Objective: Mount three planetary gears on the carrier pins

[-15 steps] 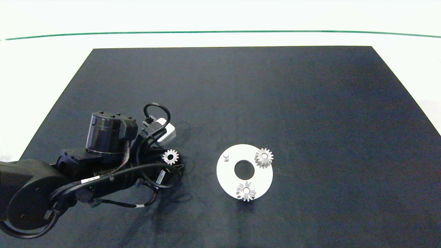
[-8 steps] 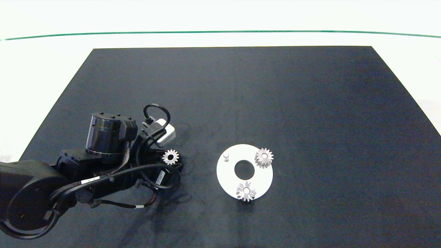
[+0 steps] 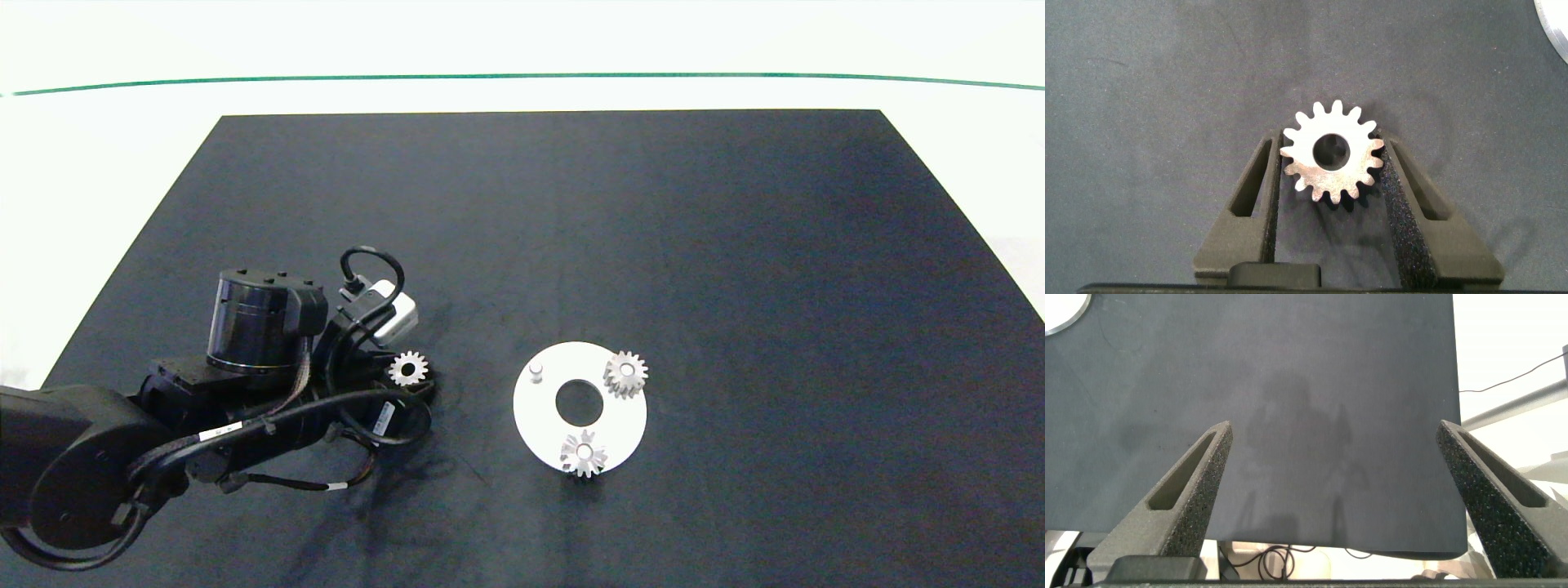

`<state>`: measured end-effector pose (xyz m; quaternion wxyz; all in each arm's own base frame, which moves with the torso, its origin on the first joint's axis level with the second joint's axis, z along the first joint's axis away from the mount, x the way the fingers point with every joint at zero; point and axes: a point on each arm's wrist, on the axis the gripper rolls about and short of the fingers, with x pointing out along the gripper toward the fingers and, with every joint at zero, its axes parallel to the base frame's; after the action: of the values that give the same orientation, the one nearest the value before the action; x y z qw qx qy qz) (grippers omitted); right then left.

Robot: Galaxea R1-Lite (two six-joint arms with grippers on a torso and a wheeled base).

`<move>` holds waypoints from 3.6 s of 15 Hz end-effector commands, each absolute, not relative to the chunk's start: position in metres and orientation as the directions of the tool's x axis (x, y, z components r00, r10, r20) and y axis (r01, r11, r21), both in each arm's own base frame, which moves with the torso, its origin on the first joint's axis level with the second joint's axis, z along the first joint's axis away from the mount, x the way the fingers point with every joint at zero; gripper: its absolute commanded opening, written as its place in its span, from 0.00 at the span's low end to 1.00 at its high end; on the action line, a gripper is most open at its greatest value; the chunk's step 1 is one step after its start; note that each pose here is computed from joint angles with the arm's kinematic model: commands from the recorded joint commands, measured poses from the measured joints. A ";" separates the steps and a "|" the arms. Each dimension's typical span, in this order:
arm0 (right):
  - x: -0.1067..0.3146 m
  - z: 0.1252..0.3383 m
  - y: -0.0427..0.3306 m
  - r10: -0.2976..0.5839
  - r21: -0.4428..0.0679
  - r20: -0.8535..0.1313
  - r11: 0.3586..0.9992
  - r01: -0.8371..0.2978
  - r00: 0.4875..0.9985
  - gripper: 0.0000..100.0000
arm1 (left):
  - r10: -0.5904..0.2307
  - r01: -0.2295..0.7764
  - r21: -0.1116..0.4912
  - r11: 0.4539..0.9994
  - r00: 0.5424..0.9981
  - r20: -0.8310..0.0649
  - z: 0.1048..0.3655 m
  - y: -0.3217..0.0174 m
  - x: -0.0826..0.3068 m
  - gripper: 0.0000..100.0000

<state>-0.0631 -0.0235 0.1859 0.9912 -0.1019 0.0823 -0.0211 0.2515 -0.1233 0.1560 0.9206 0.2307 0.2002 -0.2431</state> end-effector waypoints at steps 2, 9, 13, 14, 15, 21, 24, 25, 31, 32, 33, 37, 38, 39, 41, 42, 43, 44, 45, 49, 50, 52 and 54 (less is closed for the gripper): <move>-0.063 0.186 -0.024 -0.060 -0.208 -0.161 0.978 0.026 0.985 1.00 | -0.353 0.542 0.328 0.773 0.799 -0.487 0.154 -0.124 0.252 0.22; -0.064 0.186 -0.024 -0.060 -0.209 -0.158 0.978 0.026 0.986 1.00 | -0.357 0.546 0.328 0.770 0.796 -0.489 0.151 -0.124 0.250 0.08; -0.064 0.186 -0.024 -0.060 -0.207 -0.157 0.978 0.027 0.986 1.00 | -0.385 0.566 0.328 0.756 0.790 -0.476 0.156 -0.130 0.242 0.04; -0.063 0.186 -0.024 -0.059 -0.208 -0.158 0.978 0.025 0.986 1.00 | -0.410 0.580 0.330 0.745 0.788 -0.459 0.162 -0.135 0.237 0.04; -0.063 0.186 -0.024 -0.059 -0.207 -0.158 0.978 0.025 0.986 1.00 | -0.426 0.587 0.331 0.739 0.788 -0.445 0.166 -0.139 0.234 0.04; -0.063 0.186 -0.023 -0.057 -0.207 -0.161 0.978 0.023 0.985 1.00 | -0.492 0.617 0.365 0.697 0.782 -0.383 0.185 -0.175 0.220 0.04; -0.063 0.185 -0.023 -0.057 -0.210 -0.164 0.978 0.022 0.985 1.00 | -0.492 0.623 0.377 0.686 0.778 -0.390 0.192 -0.187 0.217 0.04; -0.063 0.186 -0.023 -0.057 -0.209 -0.163 0.978 0.022 0.985 1.00 | -0.499 0.629 0.378 0.680 0.774 -0.390 0.196 -0.191 0.216 0.04; -0.063 0.187 -0.023 -0.057 -0.208 -0.160 0.978 0.023 0.985 1.00 | -0.525 0.661 0.363 0.657 0.746 -0.408 0.192 -0.214 0.217 0.04; -0.063 0.187 -0.023 -0.057 -0.208 -0.159 0.978 0.023 0.986 1.00 | -0.528 0.664 0.358 0.656 0.743 -0.411 0.191 -0.217 0.219 0.04; -0.063 0.187 -0.023 -0.057 -0.208 -0.159 0.978 0.023 0.986 1.00 | -0.533 0.667 0.358 0.653 0.741 -0.408 0.191 -0.221 0.219 0.04; -0.063 0.187 -0.023 -0.057 -0.208 -0.159 0.978 0.023 0.986 1.00 | -0.536 0.669 0.358 0.651 0.740 -0.407 0.191 -0.228 0.224 0.04; -0.063 0.187 -0.024 -0.057 -0.208 -0.159 0.978 0.023 0.986 1.00 | -0.536 0.671 0.358 0.649 0.737 -0.411 0.189 -0.229 0.225 0.04; -0.064 0.186 -0.024 -0.057 -0.208 -0.157 0.978 0.023 0.986 1.00 | -0.533 0.674 0.358 0.647 0.735 -0.419 0.186 -0.230 0.226 0.04; -0.064 0.187 -0.024 -0.055 -0.207 -0.156 0.978 0.022 0.986 1.00 | -0.532 0.676 0.358 0.644 0.732 -0.425 0.183 -0.233 0.228 0.04; -0.063 0.186 -0.024 -0.055 -0.208 -0.157 0.978 0.022 0.986 1.00 | -0.535 0.680 0.358 0.640 0.729 -0.427 0.182 -0.235 0.228 0.04; -0.064 0.187 -0.024 -0.055 -0.207 -0.156 0.978 0.022 0.986 1.00 | -0.536 0.679 0.358 0.641 0.730 -0.425 0.183 -0.235 0.228 0.04; -0.064 0.186 -0.024 -0.055 -0.207 -0.156 0.978 0.022 0.986 1.00 | -0.536 0.677 0.358 0.643 0.732 -0.421 0.184 -0.236 0.230 0.04; -0.064 0.187 -0.024 -0.055 -0.207 -0.156 0.978 0.022 0.986 1.00 | -0.537 0.676 0.358 0.644 0.732 -0.419 0.185 -0.237 0.230 0.04; -0.064 0.187 -0.024 -0.057 -0.207 -0.156 0.978 0.024 0.986 1.00 | -0.537 0.674 0.358 0.646 0.734 -0.415 0.185 -0.238 0.233 0.04; -0.064 0.187 -0.024 -0.057 -0.207 -0.154 0.978 0.024 0.986 1.00 | -0.536 0.675 0.358 0.646 0.734 -0.417 0.185 -0.239 0.233 0.04; -0.064 0.188 -0.024 -0.057 -0.206 -0.151 0.978 0.025 0.987 1.00 | -0.534 0.673 0.356 0.648 0.735 -0.418 0.183 -0.239 0.235 0.04; -0.064 0.188 -0.024 -0.057 -0.207 -0.153 0.978 0.024 0.987 1.00 | -0.534 0.671 0.356 0.651 0.738 -0.412 0.184 -0.240 0.236 0.04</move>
<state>-0.0641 -0.0238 0.1880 0.9916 -0.1014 0.0772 -0.0201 0.2352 -0.2391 0.1846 0.8979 0.2487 0.1377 -0.3362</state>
